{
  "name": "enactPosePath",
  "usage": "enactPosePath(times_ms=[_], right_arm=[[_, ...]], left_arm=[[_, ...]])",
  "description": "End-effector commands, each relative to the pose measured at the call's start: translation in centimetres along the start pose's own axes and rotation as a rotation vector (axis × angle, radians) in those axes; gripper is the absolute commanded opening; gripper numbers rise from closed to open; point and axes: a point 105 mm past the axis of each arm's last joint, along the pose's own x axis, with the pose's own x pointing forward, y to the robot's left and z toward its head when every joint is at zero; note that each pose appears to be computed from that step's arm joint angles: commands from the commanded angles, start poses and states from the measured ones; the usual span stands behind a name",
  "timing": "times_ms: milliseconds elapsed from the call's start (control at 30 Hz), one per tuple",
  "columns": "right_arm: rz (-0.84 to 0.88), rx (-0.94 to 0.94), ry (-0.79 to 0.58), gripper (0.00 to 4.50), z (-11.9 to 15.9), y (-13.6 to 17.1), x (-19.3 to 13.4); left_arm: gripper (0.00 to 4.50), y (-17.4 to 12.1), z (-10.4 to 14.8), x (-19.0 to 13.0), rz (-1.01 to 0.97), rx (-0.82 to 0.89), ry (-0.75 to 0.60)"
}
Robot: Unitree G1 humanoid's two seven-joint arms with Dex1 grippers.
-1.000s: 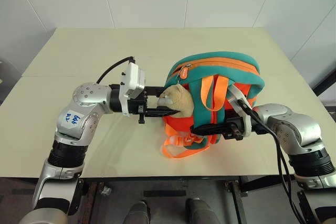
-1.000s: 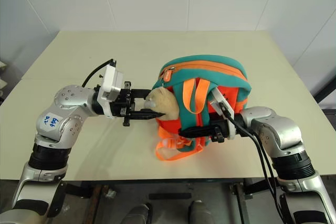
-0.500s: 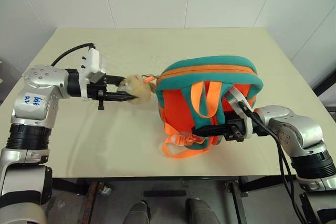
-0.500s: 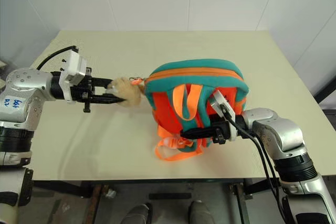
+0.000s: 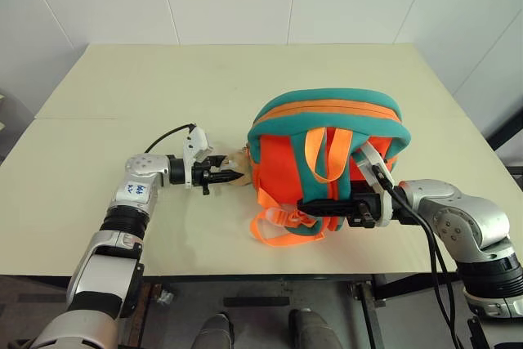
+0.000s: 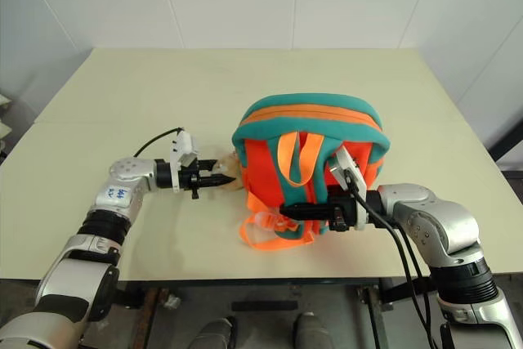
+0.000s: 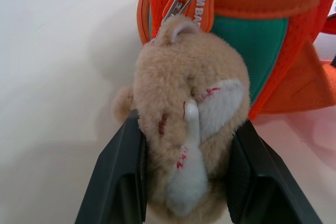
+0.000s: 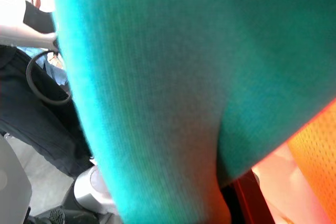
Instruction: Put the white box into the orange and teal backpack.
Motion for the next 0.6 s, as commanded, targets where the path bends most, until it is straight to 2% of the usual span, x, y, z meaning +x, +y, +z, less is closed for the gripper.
enactPosePath(times_ms=[33, 133, 200, 267, 433, 467, 567, 600], right_arm=[[0.006, -0.024, -0.030, 0.00, 0.6, 0.6, 0.0], [-0.063, -0.058, -0.056, 0.00, 0.8, -0.4, 0.2], [-0.157, -0.029, -0.052, 0.66, 0.7, -1.8, 0.0], [-0.173, -0.081, -0.085, 1.31, 1.6, -1.6, -0.6], [-0.290, -0.231, -0.117, 3.08, 3.4, -2.3, -3.5], [-0.303, -0.245, -0.098, 3.39, 3.4, -2.4, -4.2], [-0.339, -0.258, -0.027, 4.42, 3.0, -2.4, -6.7], [-0.349, -0.271, -0.017, 4.49, 3.0, -2.5, -7.3]], left_arm=[[1.45, -0.6, -1.5, -0.3, -0.015, 0.000, 0.052], [1.45, -1.5, -2.4, -1.2, -0.043, -0.016, 0.075], [2.14, -0.4, -0.5, -2.0, 0.066, 0.144, 0.022], [2.73, -0.9, 1.2, -2.9, 0.060, 0.171, -0.019], [4.38, -3.3, 1.1, -5.4, 0.014, 0.129, 0.035], [4.50, -3.7, 1.2, -5.8, 0.015, 0.113, 0.035], [4.50, -4.7, 1.6, -7.3, 0.017, 0.090, 0.039], [4.50, -4.8, 1.7, -7.5, 0.021, 0.084, 0.041]])
